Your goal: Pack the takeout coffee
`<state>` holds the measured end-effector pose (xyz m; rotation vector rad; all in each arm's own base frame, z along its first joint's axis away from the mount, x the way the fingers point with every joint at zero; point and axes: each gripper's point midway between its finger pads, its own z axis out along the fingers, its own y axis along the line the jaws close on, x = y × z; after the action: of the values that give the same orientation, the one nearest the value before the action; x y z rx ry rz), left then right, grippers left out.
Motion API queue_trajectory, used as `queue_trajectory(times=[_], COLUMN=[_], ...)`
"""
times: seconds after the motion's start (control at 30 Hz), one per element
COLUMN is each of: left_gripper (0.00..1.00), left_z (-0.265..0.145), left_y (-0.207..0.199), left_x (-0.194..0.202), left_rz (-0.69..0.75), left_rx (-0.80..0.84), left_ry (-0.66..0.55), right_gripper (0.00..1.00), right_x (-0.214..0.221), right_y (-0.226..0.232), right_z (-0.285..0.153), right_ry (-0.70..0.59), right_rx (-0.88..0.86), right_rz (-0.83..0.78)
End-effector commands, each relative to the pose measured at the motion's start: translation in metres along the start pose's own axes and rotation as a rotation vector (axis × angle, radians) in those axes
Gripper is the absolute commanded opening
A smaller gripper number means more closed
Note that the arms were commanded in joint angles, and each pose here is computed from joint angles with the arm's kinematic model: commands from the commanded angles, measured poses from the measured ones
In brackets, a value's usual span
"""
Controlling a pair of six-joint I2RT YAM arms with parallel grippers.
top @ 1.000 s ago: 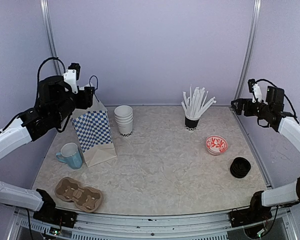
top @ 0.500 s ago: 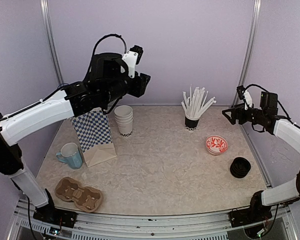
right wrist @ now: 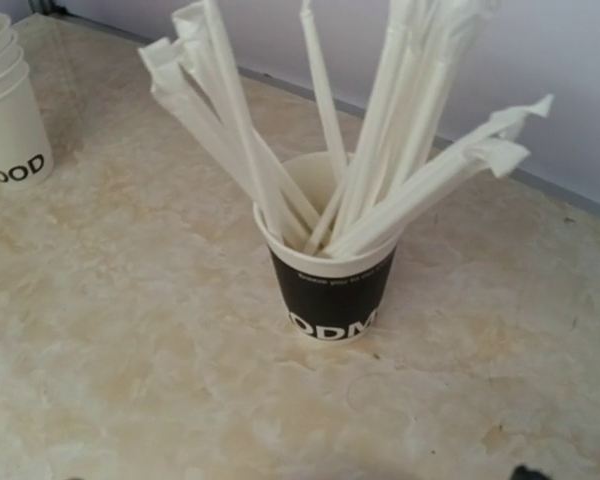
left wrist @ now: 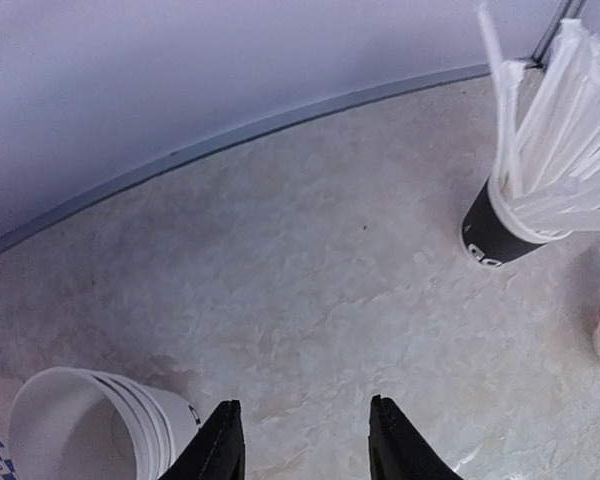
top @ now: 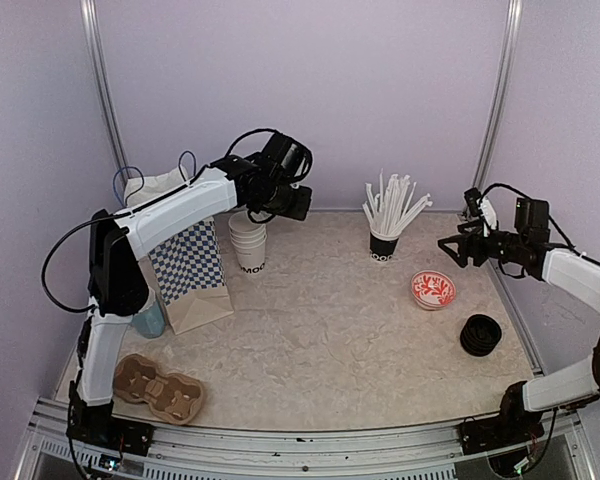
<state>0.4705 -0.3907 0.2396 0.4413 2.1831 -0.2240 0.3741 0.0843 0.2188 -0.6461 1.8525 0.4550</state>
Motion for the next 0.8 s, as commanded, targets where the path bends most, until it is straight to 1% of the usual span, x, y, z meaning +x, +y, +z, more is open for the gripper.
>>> queue_trajectory(times=[0.0,0.13,0.27,0.4,0.53,0.63,0.77], left_gripper=[0.43,0.41,0.36,0.35,0.27,0.19,0.11], left_z=[0.003,0.015,0.020,0.024,0.028,0.030,0.028], left_y=[0.040,0.063,0.067,0.075,0.084,0.087,0.087], left_x=[0.027,0.047,0.055,0.060,0.065,0.067,0.063], left_rz=[-0.113,-0.144,-0.143,-0.135,-0.138,-0.134,-0.126], left_rx=[-0.075,-0.101,-0.096,-0.133,-0.150,-0.157,-0.158], left_ry=[0.150,0.229,0.255,0.266,0.284,0.289,0.274], right_gripper=[0.89,0.88,0.87,0.86,0.86,0.86,0.85], right_x=[0.007,0.012,0.019,0.023,0.025,0.026,0.028], right_y=[0.007,0.008,0.008,0.009,0.010,0.010,0.009], right_z=[0.008,0.012,0.015,0.018,0.020,0.021,0.022], right_ry=[0.004,0.019,0.036,0.048,0.053,0.057,0.062], right_rx=[-0.047,-0.063,-0.077,-0.093,-0.103,-0.104,-0.107], right_rz=[-0.032,-0.033,-0.031,-0.022,-0.018,-0.017,-0.012])
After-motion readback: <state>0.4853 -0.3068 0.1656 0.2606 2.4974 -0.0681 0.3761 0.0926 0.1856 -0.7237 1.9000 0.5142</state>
